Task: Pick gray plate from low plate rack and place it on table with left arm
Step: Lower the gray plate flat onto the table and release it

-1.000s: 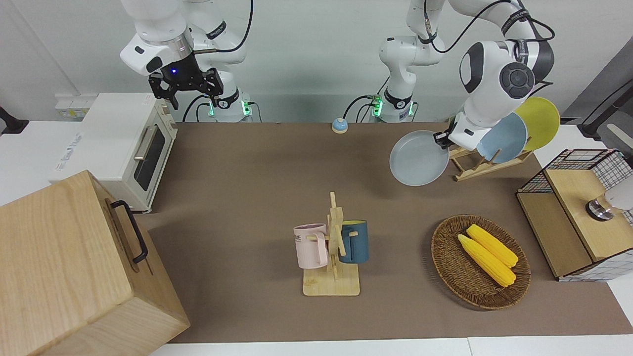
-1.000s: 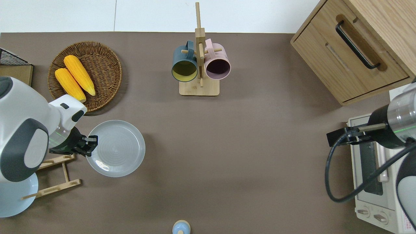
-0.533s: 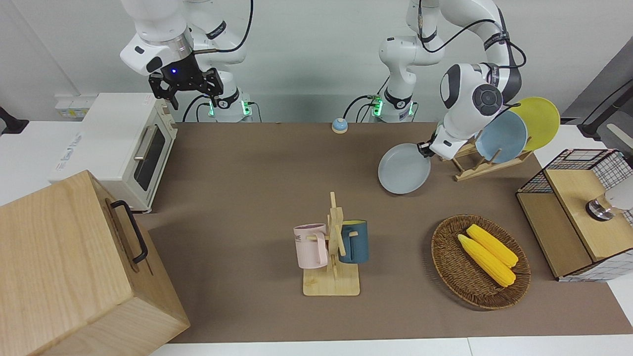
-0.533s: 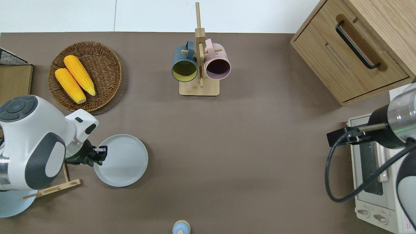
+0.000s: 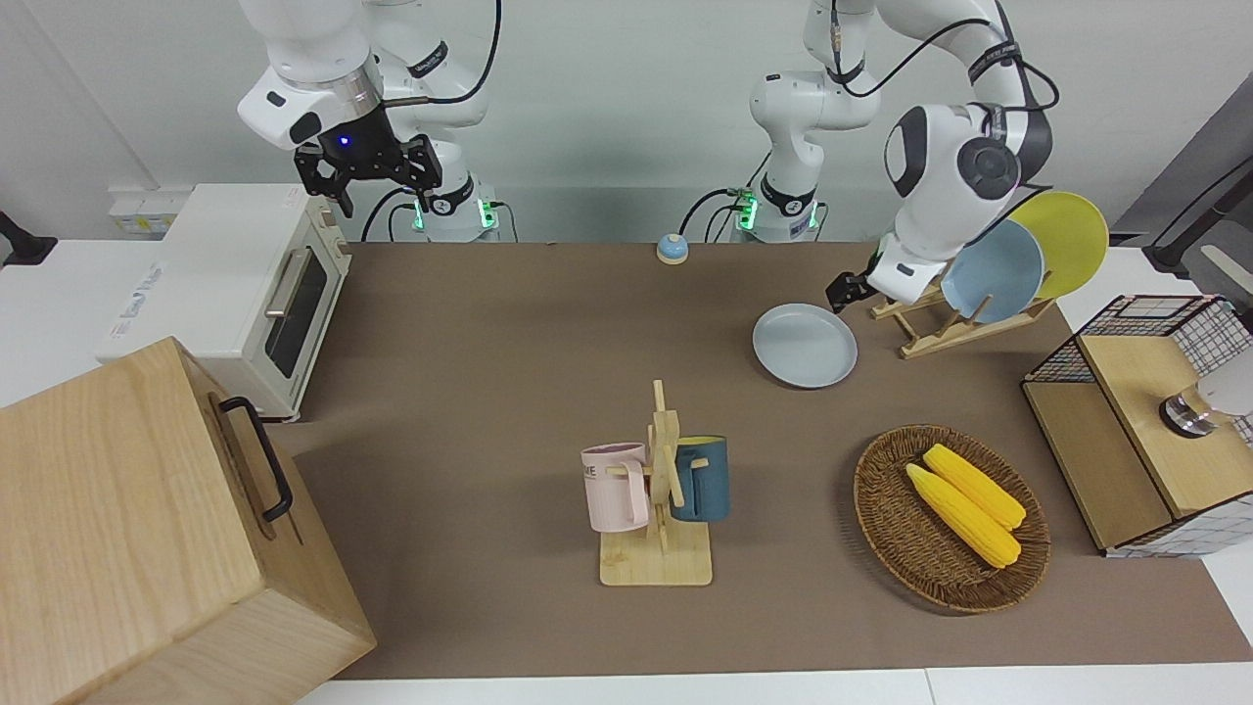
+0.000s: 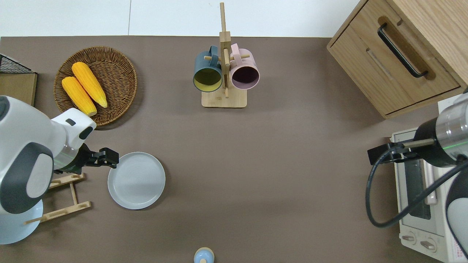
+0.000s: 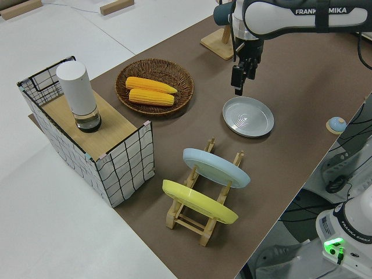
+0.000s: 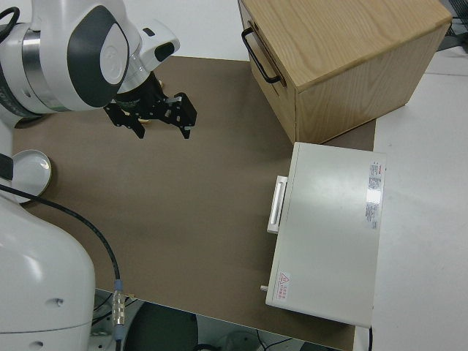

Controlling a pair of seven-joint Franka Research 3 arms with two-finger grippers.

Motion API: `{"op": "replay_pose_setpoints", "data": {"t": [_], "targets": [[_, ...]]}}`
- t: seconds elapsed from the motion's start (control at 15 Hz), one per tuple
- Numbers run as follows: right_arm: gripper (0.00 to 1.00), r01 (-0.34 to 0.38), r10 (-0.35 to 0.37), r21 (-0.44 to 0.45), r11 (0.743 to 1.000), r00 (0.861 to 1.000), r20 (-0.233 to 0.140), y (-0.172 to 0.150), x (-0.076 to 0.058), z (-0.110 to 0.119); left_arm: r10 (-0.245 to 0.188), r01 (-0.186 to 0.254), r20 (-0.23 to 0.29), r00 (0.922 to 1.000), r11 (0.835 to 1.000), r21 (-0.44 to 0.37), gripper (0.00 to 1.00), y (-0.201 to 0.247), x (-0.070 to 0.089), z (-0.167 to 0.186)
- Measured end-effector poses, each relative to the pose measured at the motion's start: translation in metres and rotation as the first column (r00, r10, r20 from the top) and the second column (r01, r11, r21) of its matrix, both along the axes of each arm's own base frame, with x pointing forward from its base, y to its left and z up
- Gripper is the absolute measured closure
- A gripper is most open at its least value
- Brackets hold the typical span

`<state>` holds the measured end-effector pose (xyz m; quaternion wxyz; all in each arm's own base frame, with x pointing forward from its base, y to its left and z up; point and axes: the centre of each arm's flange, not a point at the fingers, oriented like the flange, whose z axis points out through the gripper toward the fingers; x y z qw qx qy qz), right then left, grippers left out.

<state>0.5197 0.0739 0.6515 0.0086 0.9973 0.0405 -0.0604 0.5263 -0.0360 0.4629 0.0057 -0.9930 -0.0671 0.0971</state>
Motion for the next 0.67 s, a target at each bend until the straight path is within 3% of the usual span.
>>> {"op": "replay_pose_setpoints", "data": {"t": [0.2,0.4,0.67], "targets": [[0.01,0.000,0.000,0.000,1.000,1.000,0.000,0.000,0.000,0.000,0.005,-0.004,0.121,0.9926,1.000,-0.007,0.00,0.004,0.015,0.058],[0.01,0.000,0.000,0.000,1.000,1.000,0.000,0.000,0.000,0.000,0.006,-0.004,0.205,0.9788,1.000,-0.012,0.00,0.004,0.022,0.102],[0.01,0.000,0.000,0.000,1.000,1.000,0.000,0.000,0.000,0.000,0.013,-0.010,0.246,0.9692,1.000,-0.015,0.00,0.007,0.022,0.137]]}}
